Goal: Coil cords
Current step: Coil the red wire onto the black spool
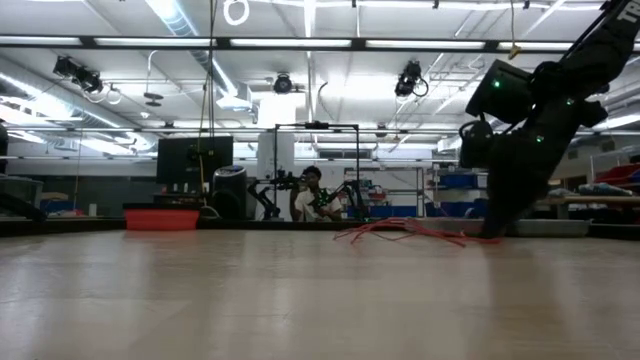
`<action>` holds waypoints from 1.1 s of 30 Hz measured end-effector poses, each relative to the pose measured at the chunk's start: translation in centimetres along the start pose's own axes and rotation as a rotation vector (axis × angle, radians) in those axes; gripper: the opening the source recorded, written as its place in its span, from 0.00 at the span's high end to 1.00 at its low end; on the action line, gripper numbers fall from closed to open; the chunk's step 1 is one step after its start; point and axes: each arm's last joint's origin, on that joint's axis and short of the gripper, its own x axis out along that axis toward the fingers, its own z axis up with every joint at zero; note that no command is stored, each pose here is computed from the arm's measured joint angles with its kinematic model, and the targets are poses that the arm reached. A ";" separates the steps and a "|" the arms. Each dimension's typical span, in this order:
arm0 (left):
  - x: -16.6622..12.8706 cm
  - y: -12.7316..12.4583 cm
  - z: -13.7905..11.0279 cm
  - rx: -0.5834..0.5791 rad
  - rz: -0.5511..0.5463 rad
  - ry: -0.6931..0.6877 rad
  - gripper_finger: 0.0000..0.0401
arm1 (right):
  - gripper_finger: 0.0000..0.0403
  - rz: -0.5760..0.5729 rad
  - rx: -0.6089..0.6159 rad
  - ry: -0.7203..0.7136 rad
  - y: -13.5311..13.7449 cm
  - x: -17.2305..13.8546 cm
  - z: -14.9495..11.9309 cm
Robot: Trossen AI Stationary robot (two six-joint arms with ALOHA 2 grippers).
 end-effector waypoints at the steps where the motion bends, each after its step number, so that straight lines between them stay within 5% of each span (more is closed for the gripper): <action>1: 0.0 0.0 0.0 0.000 0.006 0.000 1.00 | 1.00 0.007 0.002 0.009 0.0 0.0 -0.1; 11: 0.0 0.1 0.1 0.000 0.039 -0.005 1.00 | 0.98 0.068 0.106 0.150 0.1 -0.1 -1.2; 20: 0.0 0.0 -0.4 -0.037 0.020 0.046 1.00 | 0.81 0.142 0.168 0.160 1.7 -1.6 -1.8; 28: 0.0 -0.3 -0.9 -0.042 -0.042 0.088 1.00 | 0.71 0.293 0.104 -0.082 4.0 -5.0 -0.7; 33: 0.1 -0.7 -1.5 -0.074 -0.097 0.129 1.00 | 0.68 0.447 -0.027 -0.465 5.7 -8.0 1.7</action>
